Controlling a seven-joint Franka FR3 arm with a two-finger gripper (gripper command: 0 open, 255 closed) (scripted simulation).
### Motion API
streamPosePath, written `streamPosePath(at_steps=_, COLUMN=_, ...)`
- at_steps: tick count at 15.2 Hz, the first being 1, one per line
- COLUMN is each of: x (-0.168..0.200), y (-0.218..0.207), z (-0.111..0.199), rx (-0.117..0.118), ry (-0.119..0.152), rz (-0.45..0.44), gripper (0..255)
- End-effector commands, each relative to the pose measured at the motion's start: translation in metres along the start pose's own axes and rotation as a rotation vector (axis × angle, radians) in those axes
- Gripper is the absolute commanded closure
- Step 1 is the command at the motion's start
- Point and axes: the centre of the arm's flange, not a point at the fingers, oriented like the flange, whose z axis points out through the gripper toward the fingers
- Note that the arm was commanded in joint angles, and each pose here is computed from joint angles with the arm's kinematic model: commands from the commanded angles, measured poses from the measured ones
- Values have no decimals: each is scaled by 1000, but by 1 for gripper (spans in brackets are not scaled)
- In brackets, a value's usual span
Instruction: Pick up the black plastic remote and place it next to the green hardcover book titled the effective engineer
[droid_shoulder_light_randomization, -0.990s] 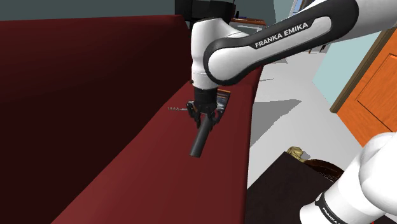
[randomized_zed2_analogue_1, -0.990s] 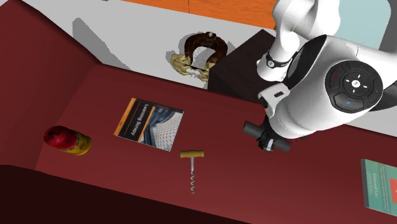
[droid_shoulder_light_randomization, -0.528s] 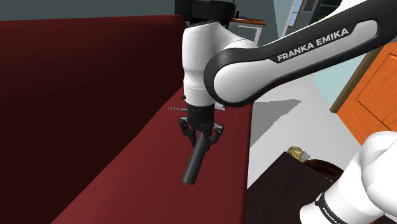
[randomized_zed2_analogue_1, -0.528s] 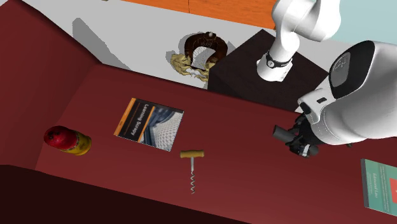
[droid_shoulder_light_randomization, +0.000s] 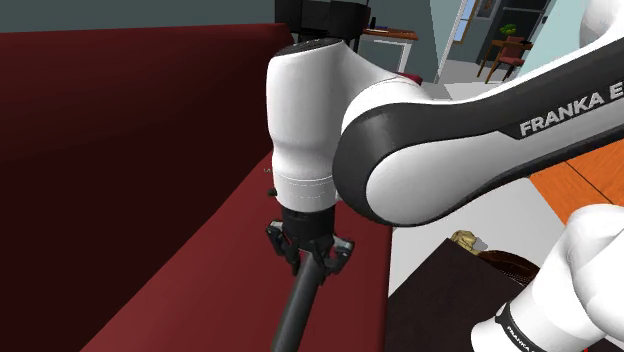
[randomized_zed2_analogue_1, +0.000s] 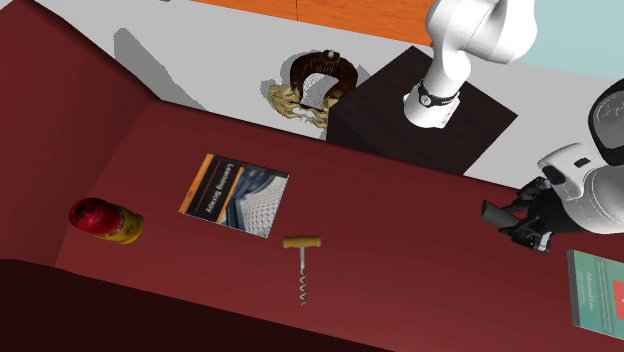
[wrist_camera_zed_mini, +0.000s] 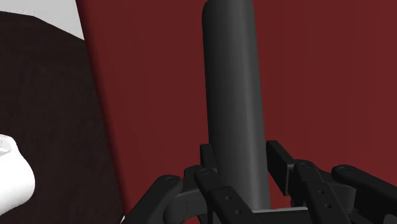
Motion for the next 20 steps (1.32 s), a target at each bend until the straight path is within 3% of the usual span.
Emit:
streamPosePath(at_steps=1, x=-26, y=8, z=-1, rx=0, ry=0, rz=1, gripper=255)
streamPosePath(at_steps=20, x=-268, y=72, z=3, rx=0, ry=0, rz=1, gripper=255)
